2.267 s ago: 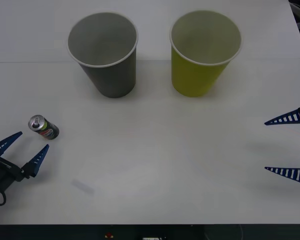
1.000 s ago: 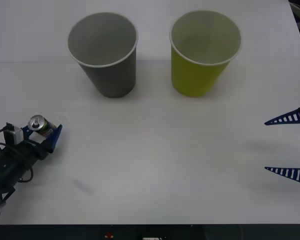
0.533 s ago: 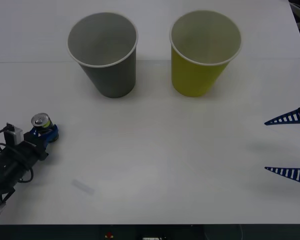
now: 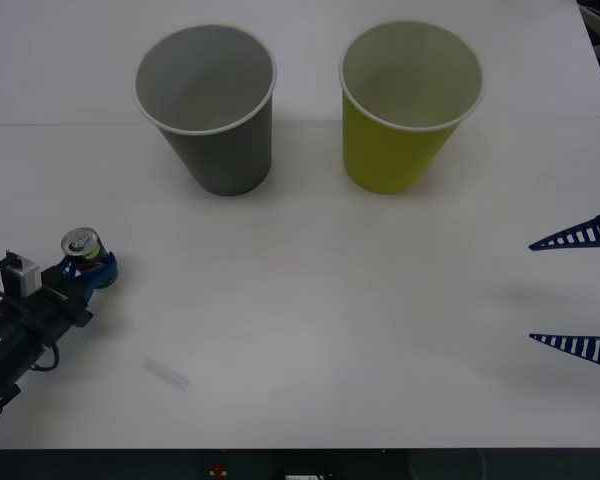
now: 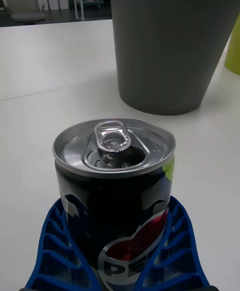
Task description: Put the can into the green bin and the plastic bottle into the gray bin
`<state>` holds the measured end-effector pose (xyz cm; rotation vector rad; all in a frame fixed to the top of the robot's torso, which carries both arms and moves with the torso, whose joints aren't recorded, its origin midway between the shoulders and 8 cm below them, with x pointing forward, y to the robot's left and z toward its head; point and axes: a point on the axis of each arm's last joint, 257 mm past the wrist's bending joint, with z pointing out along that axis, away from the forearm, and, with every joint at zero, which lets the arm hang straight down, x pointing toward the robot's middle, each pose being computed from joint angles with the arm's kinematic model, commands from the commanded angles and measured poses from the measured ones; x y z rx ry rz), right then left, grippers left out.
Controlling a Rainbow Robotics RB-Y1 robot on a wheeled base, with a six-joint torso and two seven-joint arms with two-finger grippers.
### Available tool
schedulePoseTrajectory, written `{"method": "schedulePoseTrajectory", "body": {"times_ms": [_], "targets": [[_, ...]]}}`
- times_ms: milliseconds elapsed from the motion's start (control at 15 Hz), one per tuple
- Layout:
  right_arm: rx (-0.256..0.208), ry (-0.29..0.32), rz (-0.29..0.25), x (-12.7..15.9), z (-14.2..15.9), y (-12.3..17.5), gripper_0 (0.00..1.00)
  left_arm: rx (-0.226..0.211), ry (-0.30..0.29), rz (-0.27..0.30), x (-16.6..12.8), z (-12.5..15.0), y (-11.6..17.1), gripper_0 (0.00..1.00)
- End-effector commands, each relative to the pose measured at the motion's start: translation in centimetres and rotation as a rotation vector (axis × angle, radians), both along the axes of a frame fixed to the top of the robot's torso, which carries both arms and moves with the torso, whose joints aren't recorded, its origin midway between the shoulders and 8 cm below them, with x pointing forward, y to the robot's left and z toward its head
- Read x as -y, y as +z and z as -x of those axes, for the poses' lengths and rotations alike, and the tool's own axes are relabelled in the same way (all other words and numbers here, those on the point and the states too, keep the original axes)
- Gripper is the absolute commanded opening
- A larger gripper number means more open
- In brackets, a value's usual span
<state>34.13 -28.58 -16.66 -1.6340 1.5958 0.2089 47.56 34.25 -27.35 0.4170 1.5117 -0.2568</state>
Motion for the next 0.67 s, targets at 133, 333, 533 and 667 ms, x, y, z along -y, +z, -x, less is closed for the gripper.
{"method": "schedulePoseTrajectory", "body": {"times_ms": [133, 333, 533, 667], "targets": [[0.0, 0.0, 0.0, 0.0, 0.0, 0.0, 1.0, -0.032, -0.092, -0.007, 0.9, 1.8, 1.8, 0.0], [0.0, 0.0, 0.0, 0.0, 0.0, 0.0, 1.0, -0.077, -0.164, -0.013, 2.0, 3.6, 3.4, 0.0], [0.0, 0.0, 0.0, 0.0, 0.0, 0.0, 1.0, -0.135, -0.222, -0.017, 3.4, 5.1, 5.0, 0.0], [0.0, 0.0, 0.0, 0.0, 0.0, 0.0, 1.0, -0.167, -0.245, -0.031, 4.2, 5.9, 6.5, 0.0]]}}
